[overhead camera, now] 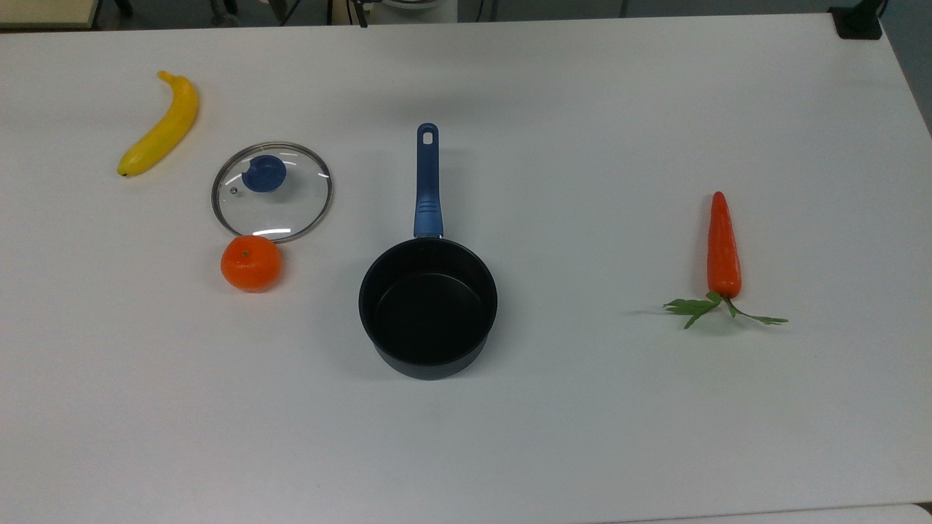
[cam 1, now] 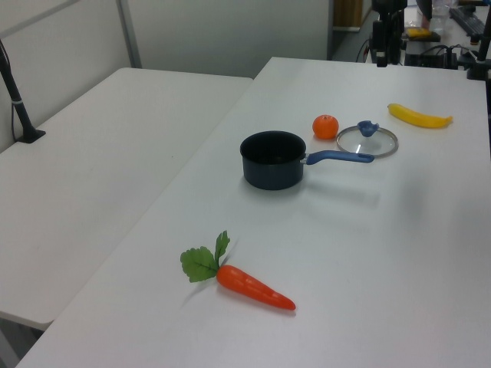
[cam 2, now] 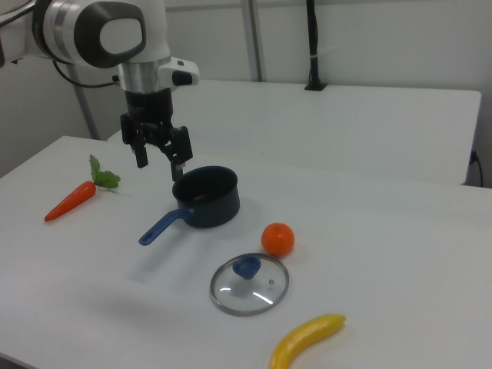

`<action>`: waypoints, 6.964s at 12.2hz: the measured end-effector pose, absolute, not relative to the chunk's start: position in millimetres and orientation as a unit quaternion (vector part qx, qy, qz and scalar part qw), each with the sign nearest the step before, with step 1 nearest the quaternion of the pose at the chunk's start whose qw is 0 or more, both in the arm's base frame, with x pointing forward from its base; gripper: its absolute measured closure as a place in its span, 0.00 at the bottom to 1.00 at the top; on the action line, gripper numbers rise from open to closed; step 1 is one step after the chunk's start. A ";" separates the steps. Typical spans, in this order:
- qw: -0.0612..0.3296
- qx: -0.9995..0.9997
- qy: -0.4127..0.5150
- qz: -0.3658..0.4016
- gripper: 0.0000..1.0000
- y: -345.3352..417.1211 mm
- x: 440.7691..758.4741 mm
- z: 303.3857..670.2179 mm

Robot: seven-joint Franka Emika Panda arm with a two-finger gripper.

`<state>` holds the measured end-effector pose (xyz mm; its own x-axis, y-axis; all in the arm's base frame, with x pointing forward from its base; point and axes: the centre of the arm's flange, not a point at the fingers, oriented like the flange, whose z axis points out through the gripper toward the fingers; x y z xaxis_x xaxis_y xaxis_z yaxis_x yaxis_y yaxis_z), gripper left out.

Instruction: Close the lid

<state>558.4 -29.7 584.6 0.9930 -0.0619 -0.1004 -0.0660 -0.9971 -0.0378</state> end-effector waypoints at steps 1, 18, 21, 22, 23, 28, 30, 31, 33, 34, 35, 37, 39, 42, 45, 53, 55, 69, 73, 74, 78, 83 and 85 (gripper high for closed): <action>0.020 -0.998 0.032 0.049 0.00 -29.9 558.4 585.0; 0.014 -0.998 0.054 -0.019 0.00 -57.6 590.4 571.9; 0.008 -0.999 0.038 0.006 0.00 -105.3 594.9 534.7; 0.006 -0.999 0.048 0.015 0.00 -122.4 594.2 520.3; 0.004 -0.998 0.059 0.024 0.00 -135.7 594.1 505.6; 0.007 -0.991 0.137 0.004 0.00 -178.4 593.3 430.3; 0.005 -0.990 0.140 0.001 0.01 -173.5 592.1 403.1; 0.003 -0.990 0.139 -0.004 0.02 -169.6 592.7 390.7; -0.001 -0.989 0.149 -0.012 0.04 -154.2 601.1 365.8; -0.004 -0.988 0.152 -0.015 0.05 -145.1 606.6 355.0; -0.005 -0.988 0.151 -0.014 0.07 -138.2 609.8 347.2; -0.006 -0.989 0.149 -0.011 0.10 -134.5 611.0 342.4; -0.006 -0.989 0.149 -0.011 0.14 -135.0 610.9 342.5; -0.005 -0.989 0.151 -0.002 0.18 -136.2 608.4 341.7; -0.004 -0.988 0.154 0.004 0.27 -140.5 605.5 343.6; 0.004 -0.988 0.152 0.010 0.39 -150.7 596.9 373.5; 0.004 -0.988 0.153 0.000 0.39 -153.8 600.1 389.1; 0.043 -0.957 0.286 -0.008 0.39 -13.0 675.3 491.2; 0.037 -0.950 0.311 -0.009 0.39 38.8 695.2 475.9; 0.039 -0.946 0.322 -0.020 0.39 46.1 701.9 473.8; 0.057 -0.930 0.358 -0.062 0.39 60.6 717.5 476.3; 0.070 -0.922 0.372 -0.082 0.39 77.5 730.5 458.4; 0.073 -0.922 0.372 -0.085 0.39 82.0 732.5 455.5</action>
<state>732.5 82.0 455.5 0.7094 -0.6973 0.1023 -0.6727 -0.7132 -0.1967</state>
